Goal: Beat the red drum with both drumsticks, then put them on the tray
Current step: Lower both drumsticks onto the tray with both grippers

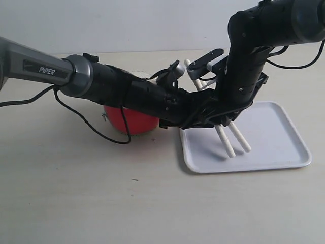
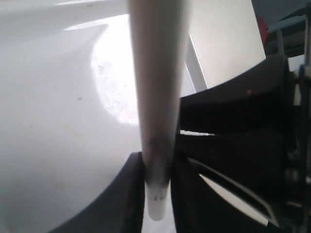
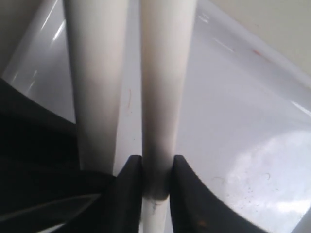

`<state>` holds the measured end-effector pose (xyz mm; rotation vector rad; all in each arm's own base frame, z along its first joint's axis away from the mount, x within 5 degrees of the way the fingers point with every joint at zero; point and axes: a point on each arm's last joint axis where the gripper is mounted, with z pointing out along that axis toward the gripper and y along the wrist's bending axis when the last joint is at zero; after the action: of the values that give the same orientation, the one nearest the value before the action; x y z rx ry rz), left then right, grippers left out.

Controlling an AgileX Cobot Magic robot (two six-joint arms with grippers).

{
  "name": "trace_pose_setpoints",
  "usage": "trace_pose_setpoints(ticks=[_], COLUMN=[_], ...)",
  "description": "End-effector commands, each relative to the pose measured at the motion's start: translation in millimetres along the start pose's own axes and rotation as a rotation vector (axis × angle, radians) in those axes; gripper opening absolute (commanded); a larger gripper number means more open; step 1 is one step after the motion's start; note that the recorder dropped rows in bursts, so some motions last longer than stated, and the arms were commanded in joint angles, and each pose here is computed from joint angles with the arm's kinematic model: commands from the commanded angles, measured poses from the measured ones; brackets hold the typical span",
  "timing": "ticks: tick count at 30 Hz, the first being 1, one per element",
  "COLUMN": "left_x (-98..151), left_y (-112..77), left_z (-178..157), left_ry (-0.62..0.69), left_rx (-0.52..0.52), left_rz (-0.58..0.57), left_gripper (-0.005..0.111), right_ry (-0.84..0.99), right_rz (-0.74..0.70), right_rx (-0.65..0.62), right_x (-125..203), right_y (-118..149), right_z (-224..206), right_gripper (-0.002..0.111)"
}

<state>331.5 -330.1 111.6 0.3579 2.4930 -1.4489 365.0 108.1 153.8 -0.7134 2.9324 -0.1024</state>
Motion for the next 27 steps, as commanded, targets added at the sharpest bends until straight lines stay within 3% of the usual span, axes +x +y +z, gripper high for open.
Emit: trace_pose_setpoints(ticks=[1, 16, 27], left_x=[-1, 2, 6], left_y=[-22.0, -14.8, -12.7], left_z=[0, 6, 5], left_ry=[0.002, -0.022, 0.048], left_rx=[0.113, -0.022, -0.079], left_rz=[-0.103, -0.093, -0.109], left_gripper=[0.0, 0.0, 0.0], right_ry=[0.033, 0.046, 0.044], right_rz=[0.012, 0.003, 0.005], right_rx=[-0.025, -0.026, -0.027], right_x=[0, 1, 1], right_y=[6, 6, 6], right_z=[18, 21, 21], right_gripper=[0.0, 0.0, 0.0])
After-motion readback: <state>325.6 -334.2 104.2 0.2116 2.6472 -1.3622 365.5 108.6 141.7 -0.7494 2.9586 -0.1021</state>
